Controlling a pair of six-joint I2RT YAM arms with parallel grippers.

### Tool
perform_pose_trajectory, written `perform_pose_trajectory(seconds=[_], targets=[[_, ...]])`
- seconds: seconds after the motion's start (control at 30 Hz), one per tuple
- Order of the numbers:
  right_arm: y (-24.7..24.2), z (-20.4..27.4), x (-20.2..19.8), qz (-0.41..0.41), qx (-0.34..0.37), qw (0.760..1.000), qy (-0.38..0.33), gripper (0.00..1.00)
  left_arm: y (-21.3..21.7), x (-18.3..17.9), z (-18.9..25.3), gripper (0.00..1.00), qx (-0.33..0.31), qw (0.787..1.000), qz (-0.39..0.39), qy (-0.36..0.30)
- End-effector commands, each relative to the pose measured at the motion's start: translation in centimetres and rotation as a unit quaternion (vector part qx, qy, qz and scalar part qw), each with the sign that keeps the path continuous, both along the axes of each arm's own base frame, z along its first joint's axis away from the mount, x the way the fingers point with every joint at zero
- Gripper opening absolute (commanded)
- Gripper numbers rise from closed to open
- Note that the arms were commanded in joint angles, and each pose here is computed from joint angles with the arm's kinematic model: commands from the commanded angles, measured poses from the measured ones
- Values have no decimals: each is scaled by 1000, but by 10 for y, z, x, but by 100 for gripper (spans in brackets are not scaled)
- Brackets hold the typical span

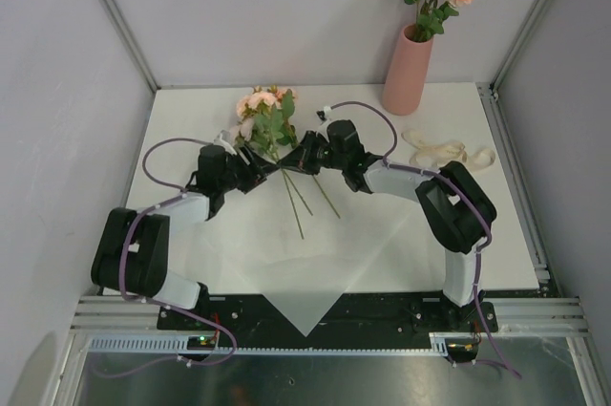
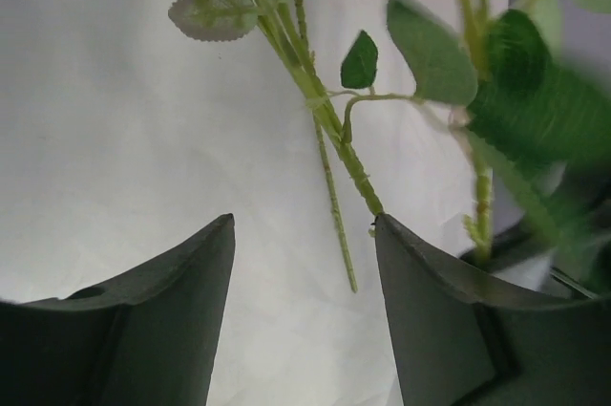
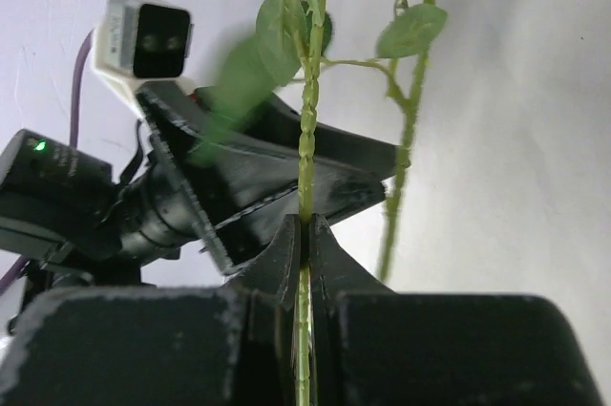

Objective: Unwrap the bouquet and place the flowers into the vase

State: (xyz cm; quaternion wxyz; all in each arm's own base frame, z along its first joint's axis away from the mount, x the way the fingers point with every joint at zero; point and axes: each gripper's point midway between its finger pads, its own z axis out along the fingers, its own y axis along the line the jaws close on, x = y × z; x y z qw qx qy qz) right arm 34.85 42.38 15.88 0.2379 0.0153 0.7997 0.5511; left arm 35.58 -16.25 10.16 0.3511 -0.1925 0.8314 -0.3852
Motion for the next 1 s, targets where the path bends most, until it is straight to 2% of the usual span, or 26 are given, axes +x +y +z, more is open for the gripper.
perform_pose_trajectory(seconds=[0.0, 0.3, 0.5, 0.6, 0.77, 0.8, 0.9, 0.97], targets=[[1, 49, -3, 7, 48, 998, -48, 0, -5, 26, 13, 65, -10, 999, 15, -36], [-5, 58, -1, 0, 47, 997, -64, 0, -15, 40, -19, 64, -6, 1000, 7, -1], [-33, 92, 18, -44, 16, 987, -155, 0, -14, 35, -8, 65, -4, 1000, 3, -19], [-55, 118, 28, -71, -2, 973, -221, 0, -13, 30, 22, 69, -6, 999, -1, -51], [-99, 168, 48, -133, -13, 944, -300, 0, -9, 7, 59, 82, 1, 997, -16, -76], [-108, 175, 52, -144, -20, 936, -320, 0, -7, 3, 70, 83, 6, 996, -17, -87], [-134, 200, 61, -182, -39, 906, -380, 0, 1, -11, 96, 97, 43, 993, -28, -106], [-154, 215, 69, -212, -53, 882, -417, 0, 7, -22, 108, 99, 77, 989, -42, -117]])
